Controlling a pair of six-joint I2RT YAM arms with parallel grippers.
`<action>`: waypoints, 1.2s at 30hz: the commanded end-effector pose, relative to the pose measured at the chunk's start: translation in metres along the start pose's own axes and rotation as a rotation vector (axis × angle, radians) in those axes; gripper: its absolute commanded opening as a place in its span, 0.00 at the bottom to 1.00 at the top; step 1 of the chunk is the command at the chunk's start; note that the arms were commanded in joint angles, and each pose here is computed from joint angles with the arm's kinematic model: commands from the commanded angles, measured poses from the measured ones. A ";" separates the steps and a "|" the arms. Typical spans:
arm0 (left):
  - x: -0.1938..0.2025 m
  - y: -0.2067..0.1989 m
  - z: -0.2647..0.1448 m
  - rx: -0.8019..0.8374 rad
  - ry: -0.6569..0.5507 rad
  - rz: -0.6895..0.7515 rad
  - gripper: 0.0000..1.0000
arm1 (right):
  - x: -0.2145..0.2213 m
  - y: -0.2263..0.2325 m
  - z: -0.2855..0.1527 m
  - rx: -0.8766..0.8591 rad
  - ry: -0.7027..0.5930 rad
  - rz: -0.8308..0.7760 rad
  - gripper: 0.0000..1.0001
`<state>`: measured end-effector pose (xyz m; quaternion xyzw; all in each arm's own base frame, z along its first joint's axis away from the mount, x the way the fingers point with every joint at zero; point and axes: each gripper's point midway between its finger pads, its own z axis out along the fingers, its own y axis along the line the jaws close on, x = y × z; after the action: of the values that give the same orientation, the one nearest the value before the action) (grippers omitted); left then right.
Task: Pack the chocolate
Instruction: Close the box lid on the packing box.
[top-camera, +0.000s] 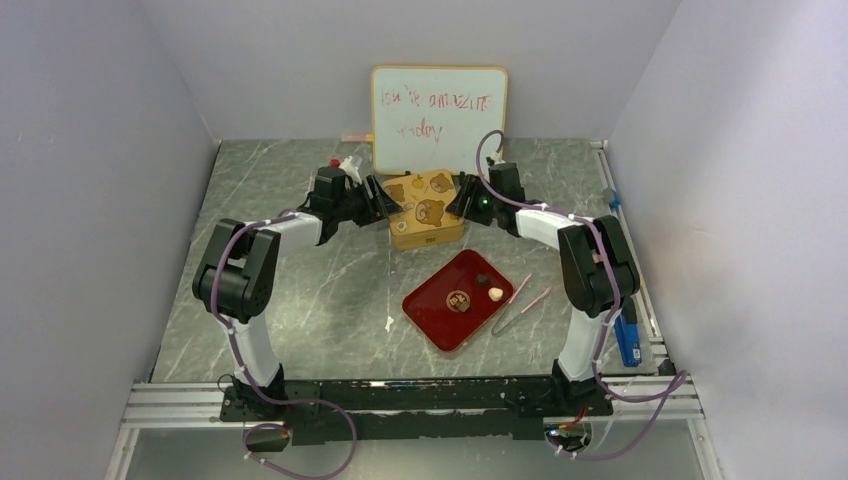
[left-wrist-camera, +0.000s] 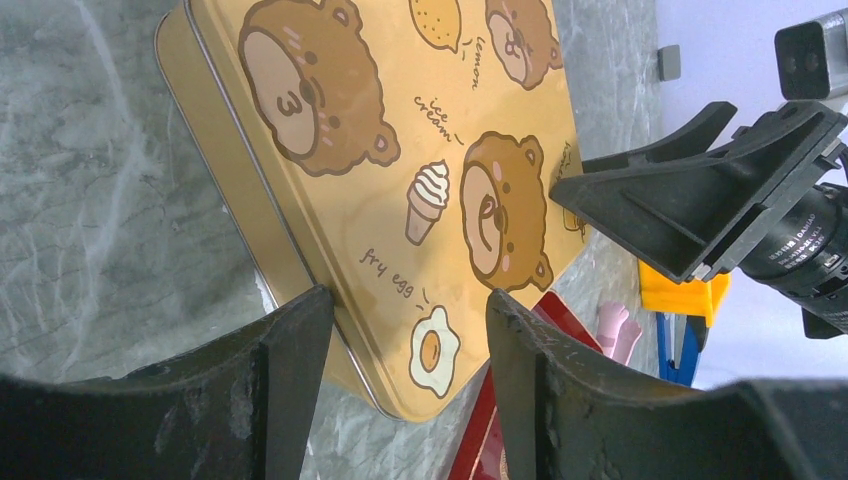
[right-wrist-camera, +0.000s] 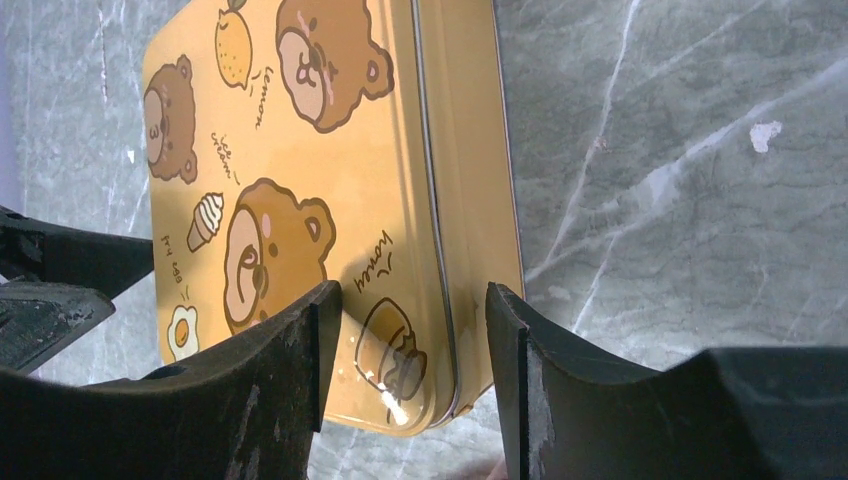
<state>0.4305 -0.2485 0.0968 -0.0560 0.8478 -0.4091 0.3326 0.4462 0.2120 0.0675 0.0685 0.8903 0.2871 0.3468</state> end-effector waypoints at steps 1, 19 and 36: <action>0.059 0.034 0.000 -0.118 0.174 -0.054 0.64 | 0.052 -0.039 -0.012 0.149 0.155 -0.003 0.57; 0.067 0.027 -0.001 -0.112 0.203 -0.018 0.64 | 0.061 -0.047 -0.026 0.194 0.166 0.011 0.57; 0.042 0.027 -0.004 -0.159 0.170 0.040 0.64 | 0.047 -0.043 -0.029 0.209 0.147 -0.012 0.57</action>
<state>0.4120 -0.2513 0.0755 -0.0339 0.8812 -0.3697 0.2927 0.4241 0.2002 0.0693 0.0791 0.9011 0.2645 0.3343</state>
